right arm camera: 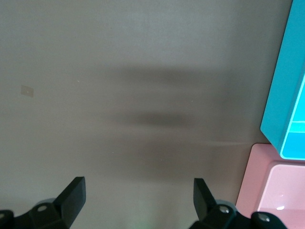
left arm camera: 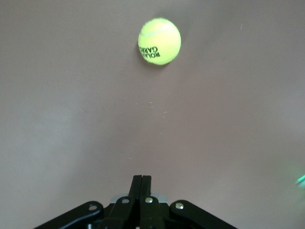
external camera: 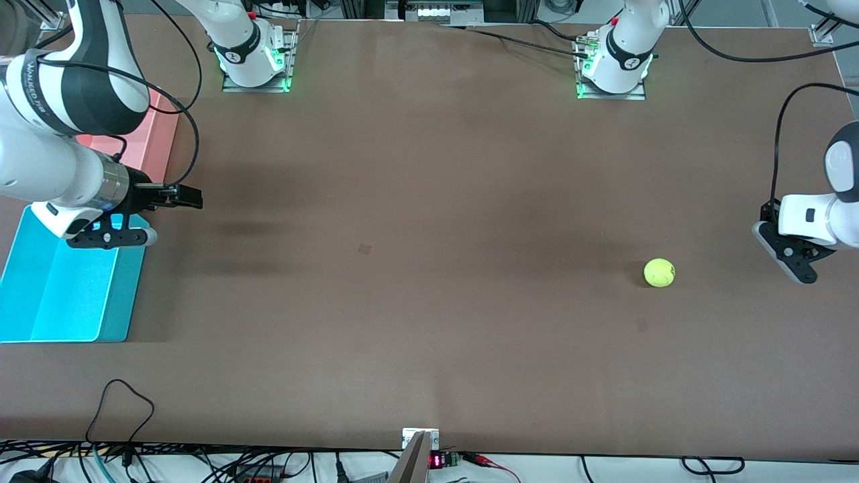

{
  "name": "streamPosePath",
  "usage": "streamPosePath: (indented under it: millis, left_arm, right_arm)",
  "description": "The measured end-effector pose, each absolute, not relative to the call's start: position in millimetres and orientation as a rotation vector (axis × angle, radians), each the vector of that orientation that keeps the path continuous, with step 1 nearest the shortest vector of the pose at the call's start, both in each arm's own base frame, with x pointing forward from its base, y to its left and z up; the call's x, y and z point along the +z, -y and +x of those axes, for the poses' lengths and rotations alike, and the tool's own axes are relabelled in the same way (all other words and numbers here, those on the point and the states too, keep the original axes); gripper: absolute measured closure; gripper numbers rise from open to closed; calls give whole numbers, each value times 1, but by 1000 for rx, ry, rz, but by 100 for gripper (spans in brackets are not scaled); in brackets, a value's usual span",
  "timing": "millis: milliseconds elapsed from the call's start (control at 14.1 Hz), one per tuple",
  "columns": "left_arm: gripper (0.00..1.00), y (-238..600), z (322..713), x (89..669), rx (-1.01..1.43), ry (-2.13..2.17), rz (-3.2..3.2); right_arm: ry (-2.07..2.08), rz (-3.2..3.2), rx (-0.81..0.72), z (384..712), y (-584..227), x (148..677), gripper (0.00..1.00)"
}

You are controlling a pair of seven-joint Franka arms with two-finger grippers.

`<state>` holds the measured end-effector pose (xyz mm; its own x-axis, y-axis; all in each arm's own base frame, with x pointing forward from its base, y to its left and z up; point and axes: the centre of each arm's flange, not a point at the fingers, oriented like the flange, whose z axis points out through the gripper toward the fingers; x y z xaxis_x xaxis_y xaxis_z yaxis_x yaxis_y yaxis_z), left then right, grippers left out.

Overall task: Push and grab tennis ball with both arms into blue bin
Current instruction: 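Move the left gripper behind the tennis ball while the right gripper lowers near the bins, then push the tennis ball with the left gripper toward the right gripper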

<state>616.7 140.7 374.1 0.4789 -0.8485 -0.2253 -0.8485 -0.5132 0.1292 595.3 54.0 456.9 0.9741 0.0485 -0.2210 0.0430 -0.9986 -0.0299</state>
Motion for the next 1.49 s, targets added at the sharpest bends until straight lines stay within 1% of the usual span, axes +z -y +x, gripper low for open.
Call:
streamPosePath:
  millis: [213, 427, 640, 854, 1209, 1352, 1494]
  left_arm:
    - [99, -135, 619, 340, 333, -1805, -2527]
    - [99, -124, 612, 311, 316, -1933, -2447]
    - [99, -108, 613, 299, 265, -2061, -2333]
    - [99, -100, 610, 285, 206, -2097, -2277]
    - [99, -96, 606, 276, 187, -2160, -2216]
    - [99, -88, 609, 273, 127, -2164, -2176]
    - [99, -83, 609, 256, 67, -2188, -2118]
  right_arm:
    - [82, -3097, 346, 594, -58, 458, 0]
    - [82, -3097, 351, 593, -58, 457, 0]
    - [82, -3096, 362, 592, -58, 453, 0]
    - [82, -3096, 365, 592, -58, 452, 0]
    - [84, -3095, 375, 591, -58, 449, 0]
    - [87, -3095, 378, 590, -60, 448, 0]
    - [90, -3095, 381, 590, -61, 446, 0]
